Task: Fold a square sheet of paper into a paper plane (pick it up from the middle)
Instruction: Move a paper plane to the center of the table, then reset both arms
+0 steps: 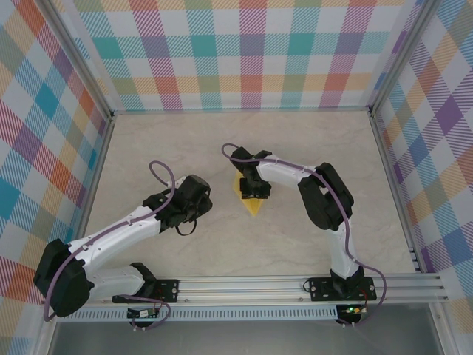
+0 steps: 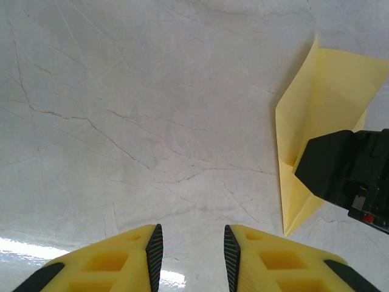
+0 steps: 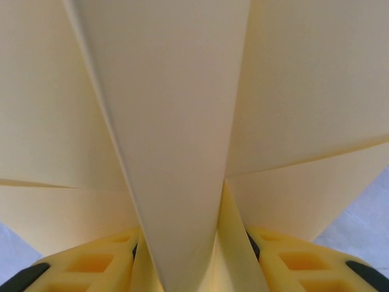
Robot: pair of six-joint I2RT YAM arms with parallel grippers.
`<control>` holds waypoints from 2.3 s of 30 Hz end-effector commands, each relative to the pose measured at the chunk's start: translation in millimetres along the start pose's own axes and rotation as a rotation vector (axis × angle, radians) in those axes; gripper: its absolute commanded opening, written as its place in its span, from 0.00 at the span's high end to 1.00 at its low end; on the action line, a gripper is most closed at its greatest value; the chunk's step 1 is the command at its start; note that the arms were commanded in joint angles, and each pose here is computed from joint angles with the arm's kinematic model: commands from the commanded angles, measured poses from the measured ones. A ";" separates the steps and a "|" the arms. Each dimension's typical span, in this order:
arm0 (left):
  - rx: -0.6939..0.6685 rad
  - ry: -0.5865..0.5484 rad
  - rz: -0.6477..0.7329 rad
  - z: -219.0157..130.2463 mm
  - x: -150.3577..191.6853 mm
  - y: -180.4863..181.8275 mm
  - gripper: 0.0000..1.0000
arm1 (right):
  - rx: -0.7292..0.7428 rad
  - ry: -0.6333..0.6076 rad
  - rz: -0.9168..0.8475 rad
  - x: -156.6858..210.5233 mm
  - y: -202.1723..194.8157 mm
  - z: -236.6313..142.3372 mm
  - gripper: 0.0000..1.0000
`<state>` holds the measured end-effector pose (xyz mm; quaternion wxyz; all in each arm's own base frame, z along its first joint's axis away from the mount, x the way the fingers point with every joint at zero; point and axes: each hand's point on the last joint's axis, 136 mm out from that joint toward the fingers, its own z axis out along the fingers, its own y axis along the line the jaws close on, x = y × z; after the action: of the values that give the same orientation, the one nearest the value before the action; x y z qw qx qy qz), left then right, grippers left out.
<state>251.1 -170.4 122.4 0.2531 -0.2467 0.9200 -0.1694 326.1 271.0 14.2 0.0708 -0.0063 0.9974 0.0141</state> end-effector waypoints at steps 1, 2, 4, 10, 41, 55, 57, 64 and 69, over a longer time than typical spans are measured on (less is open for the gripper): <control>-0.002 0.001 -0.013 3.5 -1.3 2.3 0.66 | 0.042 0.092 0.005 22.4 -11.8 32.6 0.56; -0.002 0.000 -0.011 3.5 -1.3 2.3 0.66 | 0.034 0.078 0.002 19.0 -10.4 26.0 0.56; 0.003 -0.001 -0.007 2.7 -2.0 0.6 0.65 | 0.022 0.045 -0.005 11.8 -8.5 10.5 0.54; 0.003 -0.010 0.016 1.1 -5.3 -2.5 0.64 | -0.067 -0.054 -0.038 -6.3 3.1 -43.3 0.43; -0.454 -0.673 0.229 -79.9 -130.2 93.5 0.00 | 0.283 -0.772 0.065 -55.4 -247.4 -116.5 0.00; -0.488 -0.702 0.302 -37.3 -160.1 127.4 0.00 | 0.011 -0.960 -0.106 -84.6 -229.4 -77.4 0.00; -0.456 -0.735 0.334 -34.6 -163.5 123.0 0.00 | -0.103 -1.004 -0.098 -78.4 -231.7 -81.6 0.00; -0.322 -0.755 0.395 3.9 -168.5 114.8 0.00 | -0.094 -1.036 -0.037 -77.9 -243.9 -73.2 0.00; -0.294 -0.732 0.484 38.5 -179.2 101.1 0.00 | -0.069 -1.039 -0.010 -77.9 -249.7 -73.4 0.00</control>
<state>339.8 11.6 93.4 0.5038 -0.1226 0.8411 0.1540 389.7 17.9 75.7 0.5281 -0.0096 0.8483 0.0382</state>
